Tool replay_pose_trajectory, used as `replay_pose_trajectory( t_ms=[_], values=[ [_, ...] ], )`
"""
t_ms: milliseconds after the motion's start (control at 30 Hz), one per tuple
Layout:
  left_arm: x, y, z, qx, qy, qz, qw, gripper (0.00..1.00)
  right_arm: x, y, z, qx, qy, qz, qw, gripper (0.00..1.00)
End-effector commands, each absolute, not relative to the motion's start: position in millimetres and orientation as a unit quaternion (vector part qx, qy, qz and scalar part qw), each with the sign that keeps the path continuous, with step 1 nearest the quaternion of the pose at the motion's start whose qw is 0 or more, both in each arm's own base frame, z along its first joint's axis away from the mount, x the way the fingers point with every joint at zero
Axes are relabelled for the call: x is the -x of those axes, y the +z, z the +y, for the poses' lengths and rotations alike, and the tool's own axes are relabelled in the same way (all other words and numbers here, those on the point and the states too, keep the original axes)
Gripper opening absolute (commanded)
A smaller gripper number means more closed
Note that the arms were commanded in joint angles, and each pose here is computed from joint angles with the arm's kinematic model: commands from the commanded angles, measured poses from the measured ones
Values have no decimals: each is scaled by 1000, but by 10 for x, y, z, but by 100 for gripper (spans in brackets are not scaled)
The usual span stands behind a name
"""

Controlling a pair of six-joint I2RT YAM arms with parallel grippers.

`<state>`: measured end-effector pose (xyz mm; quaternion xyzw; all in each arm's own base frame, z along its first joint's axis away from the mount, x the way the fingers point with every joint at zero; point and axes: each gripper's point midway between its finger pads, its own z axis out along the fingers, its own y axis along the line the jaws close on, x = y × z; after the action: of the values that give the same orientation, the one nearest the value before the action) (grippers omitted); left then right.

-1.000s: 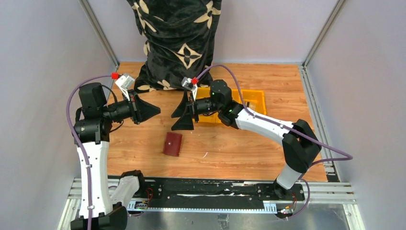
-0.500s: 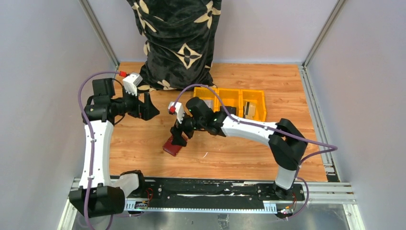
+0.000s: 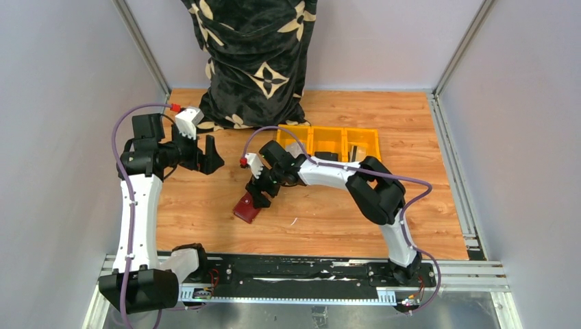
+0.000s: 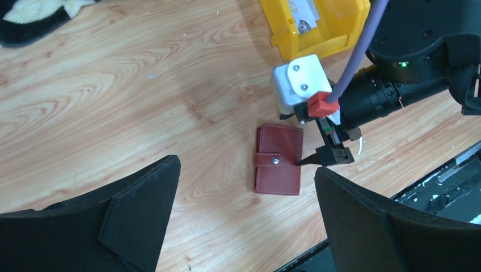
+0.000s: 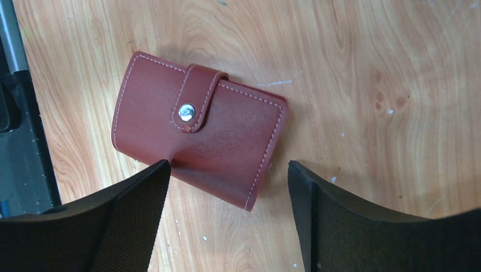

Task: Take the credit cards out of the card holder
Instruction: Pick up the card holder from the center of the board.

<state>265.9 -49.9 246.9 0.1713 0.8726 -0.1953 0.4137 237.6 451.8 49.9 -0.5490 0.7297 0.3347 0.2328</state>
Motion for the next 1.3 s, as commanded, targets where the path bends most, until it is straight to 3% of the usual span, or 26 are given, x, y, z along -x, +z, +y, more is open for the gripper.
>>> replay_pose_trajectory(
  t_ms=[0, 167, 367, 500, 533, 967, 1267],
  values=[
    [-2644, 2463, -482, -180, -189, 872, 414, 100, -2318, 416, 4462, 507, 379, 748, 199, 76],
    [-2642, 2477, -485, -179, -189, 871, 416, 100, -2310, 412, 4447, 480, 397, 758, 193, 63],
    [-2610, 2466, -468, -181, -181, 871, 419, 100, -2273, 398, 4509, 446, 421, 767, 187, 36],
    [-2580, 2409, -449, -182, -174, 874, 415, 100, -2256, 464, 4531, 434, 434, 766, 192, 4],
    [-2576, 2398, -447, -183, -173, 875, 414, 100, -2254, 483, 4528, 431, 436, 766, 194, 0],
    [-2434, 1983, -726, -192, -277, 873, 353, 100, -2303, 1565, 4503, 431, 471, 696, 328, 0],
    [-2576, 2214, -921, -158, -354, 848, 361, 100, -2377, 2268, 4398, 427, 461, 663, 407, 0]
  ],
)
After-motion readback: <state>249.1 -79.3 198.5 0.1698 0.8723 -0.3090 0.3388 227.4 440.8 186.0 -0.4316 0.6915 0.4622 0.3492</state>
